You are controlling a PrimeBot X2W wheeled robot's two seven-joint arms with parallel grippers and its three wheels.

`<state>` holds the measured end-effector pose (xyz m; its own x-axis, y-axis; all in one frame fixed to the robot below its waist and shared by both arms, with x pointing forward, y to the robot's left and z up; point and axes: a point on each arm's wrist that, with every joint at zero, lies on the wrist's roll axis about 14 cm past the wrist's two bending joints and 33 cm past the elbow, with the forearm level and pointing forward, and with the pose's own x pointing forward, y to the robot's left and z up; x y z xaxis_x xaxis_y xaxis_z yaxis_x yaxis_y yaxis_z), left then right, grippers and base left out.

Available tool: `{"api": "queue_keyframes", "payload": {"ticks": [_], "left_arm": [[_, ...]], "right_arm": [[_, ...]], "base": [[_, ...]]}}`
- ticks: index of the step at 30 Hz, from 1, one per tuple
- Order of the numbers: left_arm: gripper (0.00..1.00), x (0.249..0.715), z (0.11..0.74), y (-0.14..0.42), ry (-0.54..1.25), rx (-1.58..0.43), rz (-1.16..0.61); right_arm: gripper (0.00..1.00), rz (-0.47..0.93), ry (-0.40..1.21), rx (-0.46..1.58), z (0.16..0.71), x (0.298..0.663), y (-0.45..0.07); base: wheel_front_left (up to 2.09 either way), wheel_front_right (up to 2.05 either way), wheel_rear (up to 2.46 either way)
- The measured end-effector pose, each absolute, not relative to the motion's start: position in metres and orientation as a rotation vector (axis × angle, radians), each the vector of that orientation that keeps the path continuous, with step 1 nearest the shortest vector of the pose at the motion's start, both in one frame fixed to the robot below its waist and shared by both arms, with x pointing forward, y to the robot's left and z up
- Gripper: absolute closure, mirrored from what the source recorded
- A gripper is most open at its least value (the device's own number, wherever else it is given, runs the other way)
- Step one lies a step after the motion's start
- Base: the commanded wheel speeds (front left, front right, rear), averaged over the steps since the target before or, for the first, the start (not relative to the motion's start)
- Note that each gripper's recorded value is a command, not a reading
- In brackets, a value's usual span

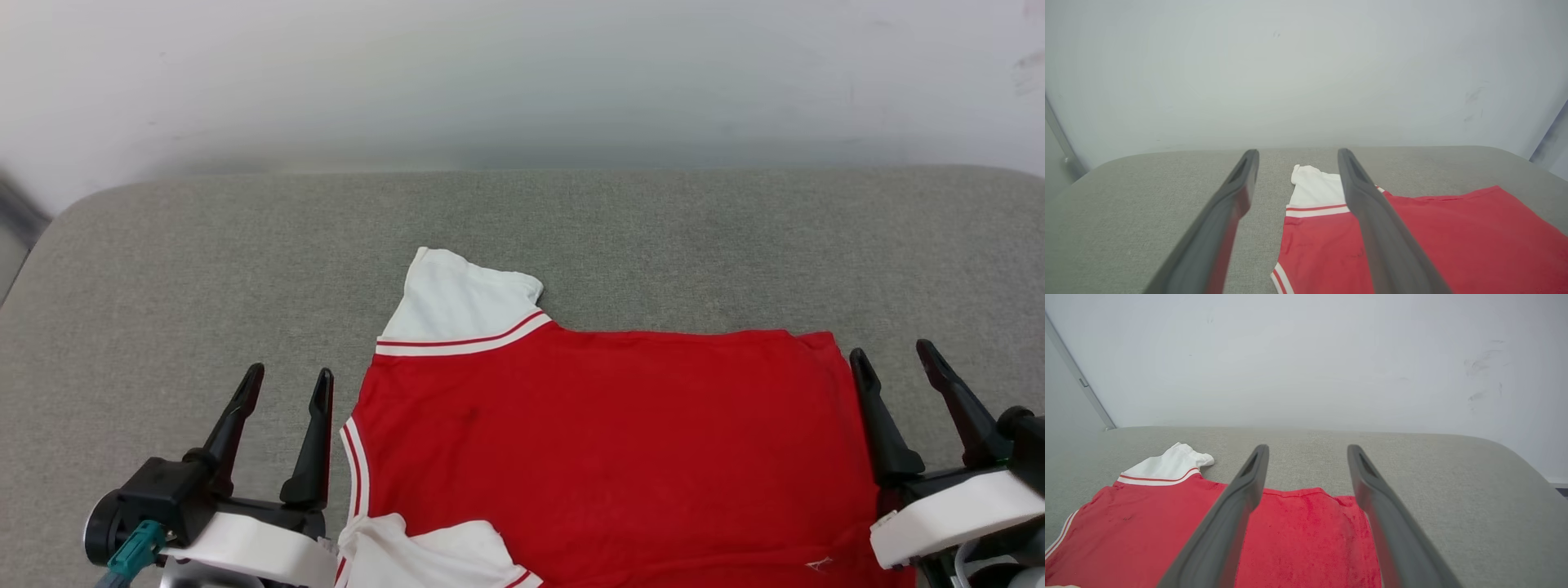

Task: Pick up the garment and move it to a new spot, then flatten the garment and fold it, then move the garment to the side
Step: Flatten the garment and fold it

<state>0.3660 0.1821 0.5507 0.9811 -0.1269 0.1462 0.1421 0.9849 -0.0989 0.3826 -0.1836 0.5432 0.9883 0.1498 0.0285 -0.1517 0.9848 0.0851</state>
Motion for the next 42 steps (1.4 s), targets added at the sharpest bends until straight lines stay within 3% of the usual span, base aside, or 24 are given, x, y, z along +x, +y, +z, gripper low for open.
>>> {"api": "queue_keyframes", "payload": {"ticks": [9,16,28,34,42], "left_arm": [[0.00,0.387,0.542,0.171,-0.146,-0.133,-0.177],[0.00,0.427,0.531,0.152,-0.094,-0.083,-0.325],[0.00,0.537,0.472,0.152,0.425,0.078,-0.459],[0.00,0.562,0.439,0.152,0.737,0.090,-0.492],[0.00,0.582,0.411,0.155,0.973,0.096,-0.488]], "right_arm": [[0.00,0.145,-0.096,0.107,0.545,0.392,-0.177],[0.00,0.105,-0.072,0.097,0.533,0.401,-0.187],[0.00,0.067,0.025,0.079,0.493,0.418,-0.195],[0.00,0.020,0.065,0.077,0.473,0.421,-0.207],[0.00,-0.027,0.114,0.084,0.452,0.417,-0.218]], "base": [[0.00,0.00,0.00],[0.00,0.00,0.00],[0.00,0.00,0.00],[0.00,0.00,0.00],[0.00,0.00,0.00]]}}
